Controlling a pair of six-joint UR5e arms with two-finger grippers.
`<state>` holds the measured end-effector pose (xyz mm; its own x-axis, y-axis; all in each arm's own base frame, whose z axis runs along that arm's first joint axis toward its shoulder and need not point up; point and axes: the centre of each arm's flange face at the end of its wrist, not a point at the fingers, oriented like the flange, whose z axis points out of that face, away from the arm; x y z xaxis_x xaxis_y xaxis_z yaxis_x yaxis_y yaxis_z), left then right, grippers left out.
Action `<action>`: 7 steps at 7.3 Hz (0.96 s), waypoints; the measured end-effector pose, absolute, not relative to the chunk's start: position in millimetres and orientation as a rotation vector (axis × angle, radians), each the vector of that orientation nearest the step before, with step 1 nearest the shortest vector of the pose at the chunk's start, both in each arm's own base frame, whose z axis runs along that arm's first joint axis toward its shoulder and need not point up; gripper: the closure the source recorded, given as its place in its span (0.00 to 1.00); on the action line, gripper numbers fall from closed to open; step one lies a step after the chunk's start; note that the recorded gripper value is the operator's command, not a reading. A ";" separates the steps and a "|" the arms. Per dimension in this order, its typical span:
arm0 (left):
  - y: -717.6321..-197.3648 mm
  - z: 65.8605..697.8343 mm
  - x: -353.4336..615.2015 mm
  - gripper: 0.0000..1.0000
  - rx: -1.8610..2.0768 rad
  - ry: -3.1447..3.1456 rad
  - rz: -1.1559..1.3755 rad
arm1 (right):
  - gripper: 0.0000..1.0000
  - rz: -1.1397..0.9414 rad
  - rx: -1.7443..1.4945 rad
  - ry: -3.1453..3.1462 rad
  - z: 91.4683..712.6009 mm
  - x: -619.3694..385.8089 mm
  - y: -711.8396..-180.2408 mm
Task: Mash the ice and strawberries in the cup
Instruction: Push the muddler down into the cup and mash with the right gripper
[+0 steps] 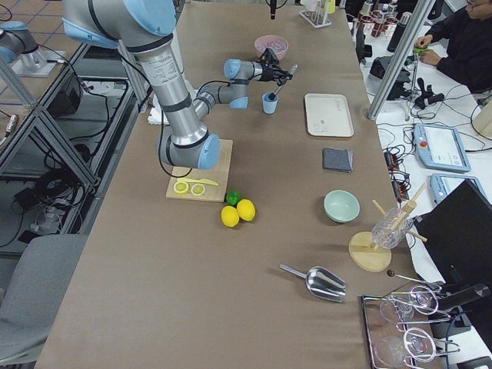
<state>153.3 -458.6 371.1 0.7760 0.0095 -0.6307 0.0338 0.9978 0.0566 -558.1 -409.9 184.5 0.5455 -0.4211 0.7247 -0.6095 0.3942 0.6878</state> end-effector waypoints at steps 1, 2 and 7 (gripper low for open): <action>-458.1 370.6 152.7 0.02 0.067 0.683 -0.014 | 1.00 0.148 1.218 -1.053 187.9 -559.7 -408.0; -457.6 369.6 151.9 0.02 0.069 0.685 -0.014 | 1.00 0.145 1.216 -1.050 189.7 -561.3 -407.2; -455.6 364.3 150.2 0.02 0.065 0.693 -0.050 | 1.00 0.137 1.210 -1.052 190.0 -566.3 -403.2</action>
<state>150.2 -455.6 364.3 0.7684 -0.0246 -0.6395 0.0681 0.9967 0.0436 -566.3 -403.2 190.0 0.5486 -0.4252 0.7199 -0.5957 0.4054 0.6934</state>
